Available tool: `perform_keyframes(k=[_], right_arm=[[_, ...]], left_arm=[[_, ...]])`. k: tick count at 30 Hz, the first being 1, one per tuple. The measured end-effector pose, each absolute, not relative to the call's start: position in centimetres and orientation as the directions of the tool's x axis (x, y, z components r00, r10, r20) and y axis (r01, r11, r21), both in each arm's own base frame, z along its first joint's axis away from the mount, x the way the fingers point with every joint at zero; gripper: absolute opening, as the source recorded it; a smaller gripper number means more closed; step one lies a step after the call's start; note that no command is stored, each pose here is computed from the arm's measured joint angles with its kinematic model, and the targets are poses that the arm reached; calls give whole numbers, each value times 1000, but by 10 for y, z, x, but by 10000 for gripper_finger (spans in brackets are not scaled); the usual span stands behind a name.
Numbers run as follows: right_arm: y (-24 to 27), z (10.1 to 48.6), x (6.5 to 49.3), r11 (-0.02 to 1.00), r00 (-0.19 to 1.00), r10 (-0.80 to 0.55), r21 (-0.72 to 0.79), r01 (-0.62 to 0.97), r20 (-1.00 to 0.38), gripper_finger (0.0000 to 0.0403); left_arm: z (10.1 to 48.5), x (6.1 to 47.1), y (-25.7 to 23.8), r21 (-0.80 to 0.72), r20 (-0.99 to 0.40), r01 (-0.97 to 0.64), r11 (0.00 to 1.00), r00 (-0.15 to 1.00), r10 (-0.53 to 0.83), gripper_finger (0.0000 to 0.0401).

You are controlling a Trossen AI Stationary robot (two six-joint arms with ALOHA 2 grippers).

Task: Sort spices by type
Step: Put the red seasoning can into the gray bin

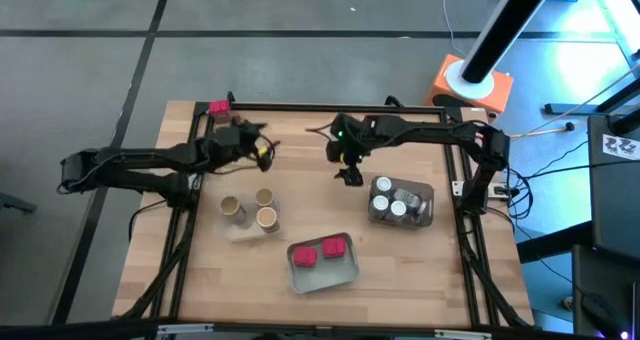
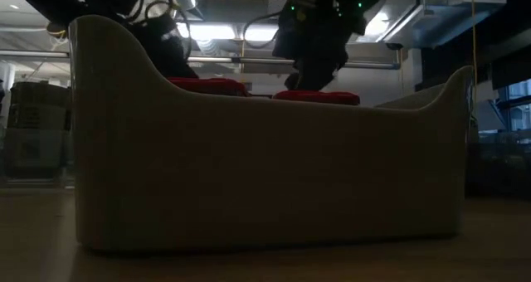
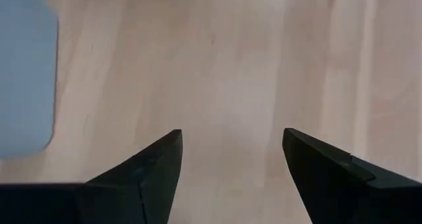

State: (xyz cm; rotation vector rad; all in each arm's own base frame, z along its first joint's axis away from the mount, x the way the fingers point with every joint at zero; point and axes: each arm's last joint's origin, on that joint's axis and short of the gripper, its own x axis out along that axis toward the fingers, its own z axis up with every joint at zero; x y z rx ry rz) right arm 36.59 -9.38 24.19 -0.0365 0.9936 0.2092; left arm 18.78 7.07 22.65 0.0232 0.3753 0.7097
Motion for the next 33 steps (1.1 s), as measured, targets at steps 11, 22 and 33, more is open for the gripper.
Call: perform_keyframes(k=[11, 22, 33], right_arm=[[-128, 240, 371, 977, 704, 96, -68, -201, -704, 262], [-128, 243, 375, 940, 745, 94, -189, -285, -660, 262], [-126, 241, 373, 911, 728, 133, -206, -356, -673, 262]], left_arm=[[242, 149, 148, 168, -444, -913, 372, 267, 855, 310], [234, 137, 222, 264, -734, -954, 143, -103, 671, 310], [194, 138, 253, 331, -812, -935, 128, -213, 544, 297]])
